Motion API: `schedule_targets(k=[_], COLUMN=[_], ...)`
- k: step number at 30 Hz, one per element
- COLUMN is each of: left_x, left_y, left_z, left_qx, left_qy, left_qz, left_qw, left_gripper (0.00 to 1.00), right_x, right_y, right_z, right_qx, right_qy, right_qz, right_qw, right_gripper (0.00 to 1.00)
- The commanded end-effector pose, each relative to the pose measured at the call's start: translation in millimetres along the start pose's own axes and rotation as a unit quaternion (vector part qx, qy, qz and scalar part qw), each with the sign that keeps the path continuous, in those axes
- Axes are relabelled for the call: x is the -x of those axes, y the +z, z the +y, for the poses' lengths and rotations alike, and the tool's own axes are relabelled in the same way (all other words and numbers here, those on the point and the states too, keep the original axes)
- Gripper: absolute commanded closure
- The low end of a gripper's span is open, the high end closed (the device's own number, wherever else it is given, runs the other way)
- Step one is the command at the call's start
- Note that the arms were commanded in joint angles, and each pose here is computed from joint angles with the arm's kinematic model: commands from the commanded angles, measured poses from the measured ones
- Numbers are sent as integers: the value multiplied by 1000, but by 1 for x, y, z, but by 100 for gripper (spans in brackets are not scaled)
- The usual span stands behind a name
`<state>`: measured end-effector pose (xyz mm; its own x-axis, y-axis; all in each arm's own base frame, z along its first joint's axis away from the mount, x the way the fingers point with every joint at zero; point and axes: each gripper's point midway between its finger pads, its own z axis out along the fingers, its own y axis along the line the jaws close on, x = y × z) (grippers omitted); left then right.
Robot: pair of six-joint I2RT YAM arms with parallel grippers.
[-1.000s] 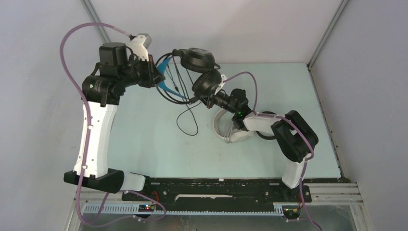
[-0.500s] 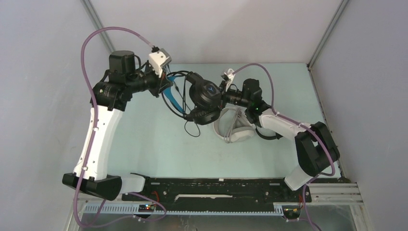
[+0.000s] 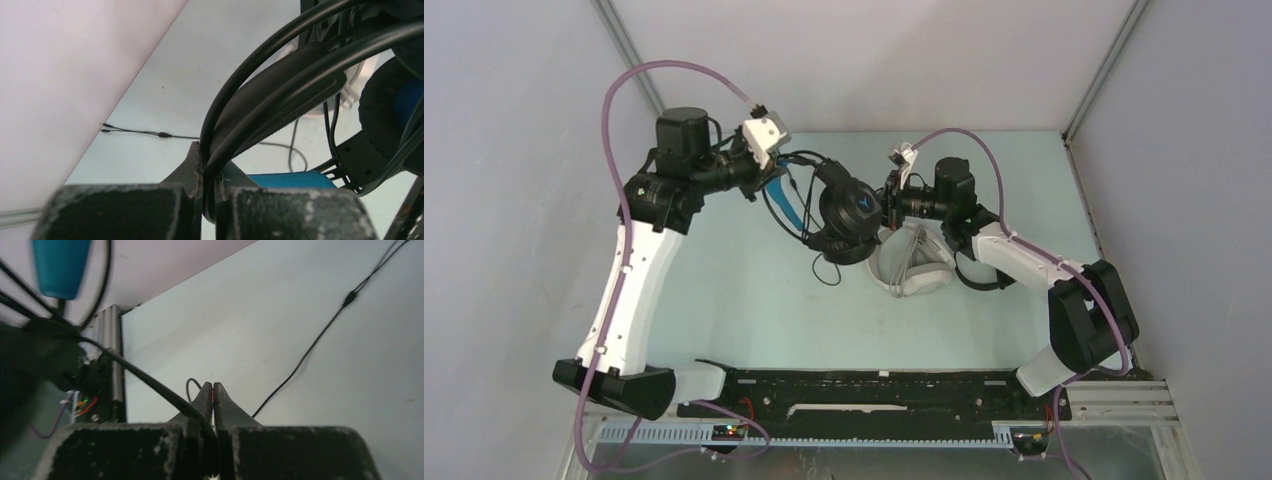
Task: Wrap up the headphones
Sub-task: Wrap the headphones cable around the headphones.
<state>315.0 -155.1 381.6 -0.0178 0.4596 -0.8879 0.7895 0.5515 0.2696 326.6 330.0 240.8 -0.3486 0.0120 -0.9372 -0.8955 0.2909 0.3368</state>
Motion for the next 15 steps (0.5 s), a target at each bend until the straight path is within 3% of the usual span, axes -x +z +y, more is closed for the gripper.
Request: schedule_targets(k=[1,8,15], left_x=[-28,-34,-39], left_y=[-2,14,17], left_z=[-16,-6,-6], left_qx=[-21,29,28], left_qy=[110,224,283], left_qz=[41,39,55], left_qw=[993,973,957], left_gripper=[100,100,100], right_x=[27,23,46], right_y=[-23,-46,-74], right_z=[18,52,57], right_qx=[18,65,95], right_qy=[18,91,194], right_qz=[20,68,57], right_qw=[999,991,975], right_gripper=[100,100,100])
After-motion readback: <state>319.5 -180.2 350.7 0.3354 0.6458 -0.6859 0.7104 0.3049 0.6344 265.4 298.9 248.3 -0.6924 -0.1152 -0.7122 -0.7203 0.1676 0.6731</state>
